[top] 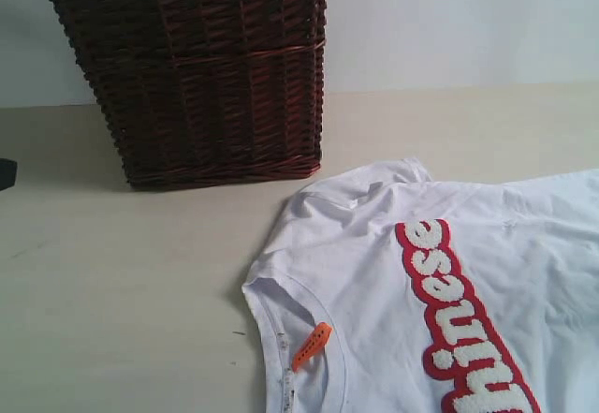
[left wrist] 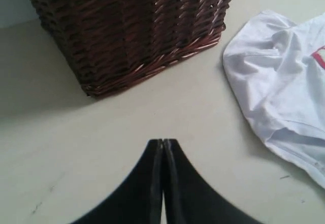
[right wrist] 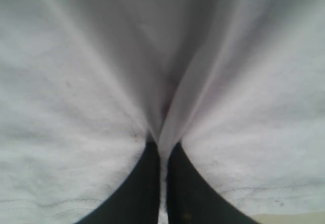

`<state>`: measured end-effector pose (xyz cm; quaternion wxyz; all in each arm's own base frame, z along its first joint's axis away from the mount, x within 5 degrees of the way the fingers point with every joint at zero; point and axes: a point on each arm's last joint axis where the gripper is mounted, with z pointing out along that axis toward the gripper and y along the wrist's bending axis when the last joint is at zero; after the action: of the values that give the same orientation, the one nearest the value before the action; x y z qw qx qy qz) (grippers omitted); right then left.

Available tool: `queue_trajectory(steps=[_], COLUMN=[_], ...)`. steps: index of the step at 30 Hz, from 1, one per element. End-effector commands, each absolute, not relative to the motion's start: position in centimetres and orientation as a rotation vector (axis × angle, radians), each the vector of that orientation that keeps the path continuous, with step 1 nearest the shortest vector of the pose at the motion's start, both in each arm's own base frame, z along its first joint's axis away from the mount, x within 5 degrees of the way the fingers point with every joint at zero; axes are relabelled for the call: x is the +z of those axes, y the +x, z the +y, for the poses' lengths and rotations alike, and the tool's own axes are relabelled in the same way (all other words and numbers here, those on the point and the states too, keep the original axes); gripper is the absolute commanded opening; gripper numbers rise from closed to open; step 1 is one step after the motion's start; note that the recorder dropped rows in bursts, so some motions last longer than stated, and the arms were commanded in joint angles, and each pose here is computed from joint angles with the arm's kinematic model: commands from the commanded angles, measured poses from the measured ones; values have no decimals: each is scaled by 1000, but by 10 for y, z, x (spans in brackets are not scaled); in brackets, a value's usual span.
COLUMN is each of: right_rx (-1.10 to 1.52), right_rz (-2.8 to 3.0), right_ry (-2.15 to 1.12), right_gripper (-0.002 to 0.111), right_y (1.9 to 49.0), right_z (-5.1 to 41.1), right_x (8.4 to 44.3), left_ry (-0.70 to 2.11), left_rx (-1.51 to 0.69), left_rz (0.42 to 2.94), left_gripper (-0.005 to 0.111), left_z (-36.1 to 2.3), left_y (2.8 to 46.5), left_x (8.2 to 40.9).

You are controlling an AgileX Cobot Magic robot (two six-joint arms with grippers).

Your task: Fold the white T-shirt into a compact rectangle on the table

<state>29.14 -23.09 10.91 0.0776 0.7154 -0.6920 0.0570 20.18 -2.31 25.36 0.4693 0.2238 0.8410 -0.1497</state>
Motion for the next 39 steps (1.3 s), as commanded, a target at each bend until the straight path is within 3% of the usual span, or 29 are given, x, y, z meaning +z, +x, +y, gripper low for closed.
queue_trajectory(steps=[1, 16, 19, 21, 23, 26, 27, 33, 39], right_rx=[10, 10, 10, 10, 10, 10, 10, 10, 10], right_rz=[-2076, -2074, -2076, -2076, -2074, -2076, -2076, -2074, -2074], right_ry=[2124, 2126, 2124, 2124, 2126, 2124, 2124, 2126, 2126], right_gripper=[0, 0, 0, 0, 0, 0, 0, 0, 0], right_y=[282, 282, 282, 282, 282, 282, 282, 282, 282], right_z=[-227, -227, -227, -227, -227, -227, -227, -227, -227], right_x=[92, 92, 92, 92, 92, 92, 92, 92, 92], left_ry=[584, 547, 821, 994, 1125, 1275, 1294, 1531, 1666], left_rx=[-337, -336, -386, -606, -778, -857, -857, -727, -688], left_rz=[2067, 2028, 1849, 1749, 1748, 1780, 1790, 1826, 1826], left_gripper=[0, 0, 1, 10, 31, 77, 84, 87, 87], left_z=[-22, -21, -33, -49, -65, -90, -95, -140, -184], left_y=[203, 206, 213, 210, 206, 205, 206, 199, 198], left_x=[253, 256, 253, 245, 230, 209, 205, 178, 180])
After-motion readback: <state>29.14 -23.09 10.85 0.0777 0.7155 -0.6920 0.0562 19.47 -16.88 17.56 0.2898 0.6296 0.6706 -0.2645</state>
